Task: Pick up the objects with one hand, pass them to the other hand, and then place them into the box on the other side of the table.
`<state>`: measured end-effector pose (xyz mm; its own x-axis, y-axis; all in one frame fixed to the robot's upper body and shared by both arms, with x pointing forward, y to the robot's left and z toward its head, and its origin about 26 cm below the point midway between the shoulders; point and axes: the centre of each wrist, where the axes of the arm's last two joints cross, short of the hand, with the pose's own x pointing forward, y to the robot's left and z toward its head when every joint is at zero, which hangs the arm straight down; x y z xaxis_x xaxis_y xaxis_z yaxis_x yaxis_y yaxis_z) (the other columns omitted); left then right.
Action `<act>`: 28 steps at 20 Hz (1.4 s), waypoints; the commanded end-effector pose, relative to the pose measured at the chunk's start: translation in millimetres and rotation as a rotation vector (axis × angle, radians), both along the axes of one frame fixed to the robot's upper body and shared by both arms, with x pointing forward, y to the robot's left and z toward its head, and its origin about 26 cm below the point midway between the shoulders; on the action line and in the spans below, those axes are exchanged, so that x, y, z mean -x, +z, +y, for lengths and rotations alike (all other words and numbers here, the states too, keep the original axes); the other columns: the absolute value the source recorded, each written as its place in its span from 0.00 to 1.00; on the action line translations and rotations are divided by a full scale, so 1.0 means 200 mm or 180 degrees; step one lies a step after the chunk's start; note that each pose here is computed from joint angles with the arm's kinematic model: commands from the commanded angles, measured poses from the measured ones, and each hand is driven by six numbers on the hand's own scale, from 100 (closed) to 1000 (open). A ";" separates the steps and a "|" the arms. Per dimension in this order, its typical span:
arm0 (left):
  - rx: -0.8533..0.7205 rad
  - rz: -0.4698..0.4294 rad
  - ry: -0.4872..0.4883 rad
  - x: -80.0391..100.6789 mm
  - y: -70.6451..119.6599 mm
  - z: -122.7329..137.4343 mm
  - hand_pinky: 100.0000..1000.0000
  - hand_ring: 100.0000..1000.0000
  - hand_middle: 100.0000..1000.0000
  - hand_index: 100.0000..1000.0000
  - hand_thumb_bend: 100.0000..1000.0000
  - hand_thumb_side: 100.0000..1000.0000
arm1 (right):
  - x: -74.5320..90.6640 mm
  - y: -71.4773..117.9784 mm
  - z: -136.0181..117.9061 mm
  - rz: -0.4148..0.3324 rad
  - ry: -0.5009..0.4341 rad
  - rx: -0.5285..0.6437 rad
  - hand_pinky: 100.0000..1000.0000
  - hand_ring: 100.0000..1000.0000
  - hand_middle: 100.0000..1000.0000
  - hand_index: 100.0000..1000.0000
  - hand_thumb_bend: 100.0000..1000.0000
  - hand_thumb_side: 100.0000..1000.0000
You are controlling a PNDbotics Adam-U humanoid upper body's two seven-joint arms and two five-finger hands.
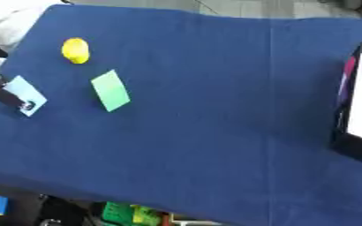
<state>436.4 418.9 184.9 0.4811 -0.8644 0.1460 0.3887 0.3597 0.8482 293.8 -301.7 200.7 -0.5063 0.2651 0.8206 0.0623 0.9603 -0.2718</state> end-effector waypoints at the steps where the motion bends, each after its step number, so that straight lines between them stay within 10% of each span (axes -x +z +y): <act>1: -0.0116 -0.0205 -0.0015 0.03 0.16 0.04 0.90 0.84 0.66 0.60 0.02 0.16 | 0.02 0.04 0.00 -0.0086 -0.0005 0.0064 0.90 1.00 0.87 0.92 0.00 0.60; 14: -0.0186 -0.1596 -0.0866 0.20 0.52 -0.36 0.78 0.69 0.57 0.58 0.00 0.17 | 0.00 0.08 0.01 -0.0210 0.0109 0.0131 0.90 1.00 0.87 0.92 0.00 0.59; 28: -0.0246 -0.3454 -0.1912 0.36 0.41 -0.71 0.74 0.59 0.53 0.56 0.00 0.13 | -0.04 0.30 0.14 -0.0541 0.0745 0.1091 0.90 1.00 0.93 0.93 0.00 0.45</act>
